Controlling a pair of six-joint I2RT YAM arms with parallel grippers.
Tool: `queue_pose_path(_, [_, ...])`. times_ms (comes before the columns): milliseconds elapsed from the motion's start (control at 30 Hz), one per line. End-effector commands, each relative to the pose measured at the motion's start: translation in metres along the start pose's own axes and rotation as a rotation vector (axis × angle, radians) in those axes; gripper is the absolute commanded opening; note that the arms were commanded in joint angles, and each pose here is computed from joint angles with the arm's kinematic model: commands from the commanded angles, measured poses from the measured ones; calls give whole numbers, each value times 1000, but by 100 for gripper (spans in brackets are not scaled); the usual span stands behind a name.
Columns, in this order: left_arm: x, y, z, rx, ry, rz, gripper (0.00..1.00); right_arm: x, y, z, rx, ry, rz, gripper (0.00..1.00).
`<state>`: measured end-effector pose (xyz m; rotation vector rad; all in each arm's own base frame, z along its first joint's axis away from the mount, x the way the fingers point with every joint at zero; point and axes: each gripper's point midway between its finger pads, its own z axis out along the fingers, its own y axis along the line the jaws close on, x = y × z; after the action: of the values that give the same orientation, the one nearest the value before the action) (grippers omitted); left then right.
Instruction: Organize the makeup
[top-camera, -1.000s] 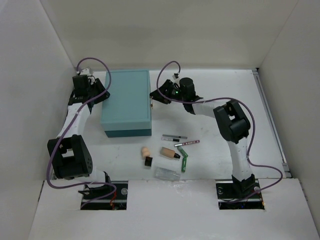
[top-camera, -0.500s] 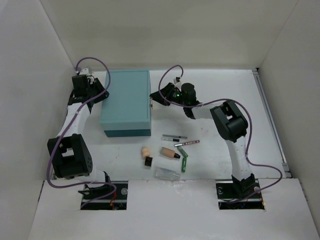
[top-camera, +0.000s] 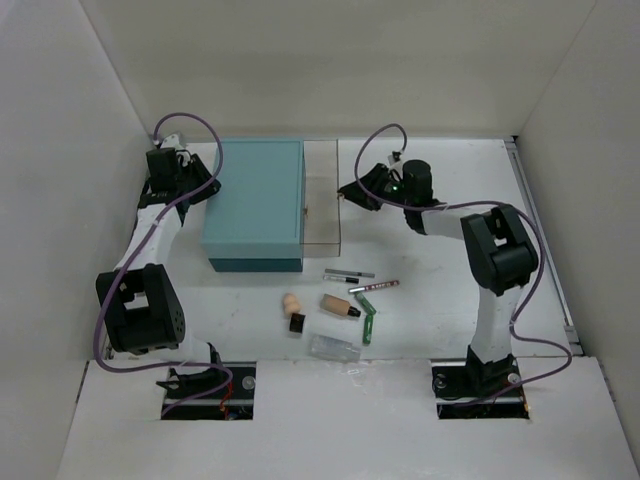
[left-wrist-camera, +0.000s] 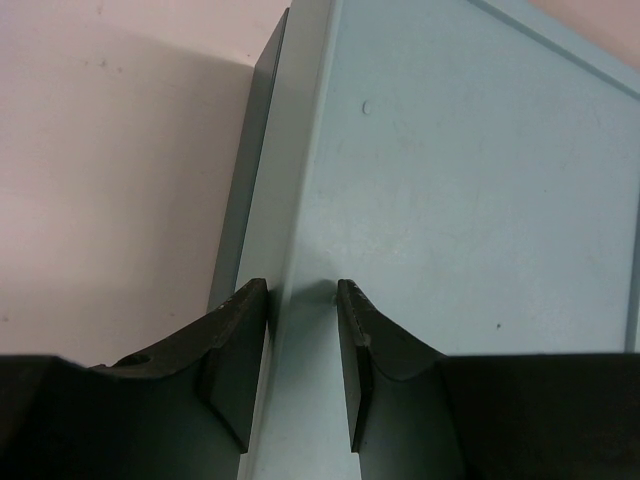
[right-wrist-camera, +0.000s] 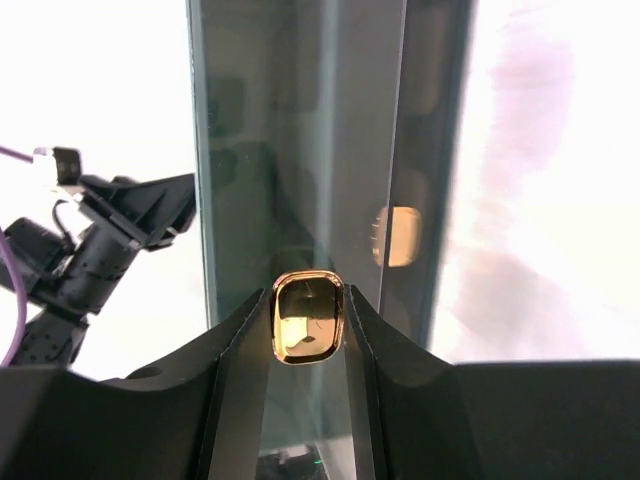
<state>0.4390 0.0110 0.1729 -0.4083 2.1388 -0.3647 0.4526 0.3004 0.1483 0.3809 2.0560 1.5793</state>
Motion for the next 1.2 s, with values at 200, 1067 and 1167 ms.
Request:
queue_pose_path(200, [64, 51, 13, -185, 208, -16, 22, -33, 5, -43, 95, -75, -177, 26])
queue_pose_path(1067, [45, 28, -2, -143, 140, 12, 23, 160, -2, -171, 504, 163, -853, 90])
queue_pose_path(1167, [36, 26, -7, -144, 113, 13, 26, 188, 3, -170, 436, 236, -949, 90])
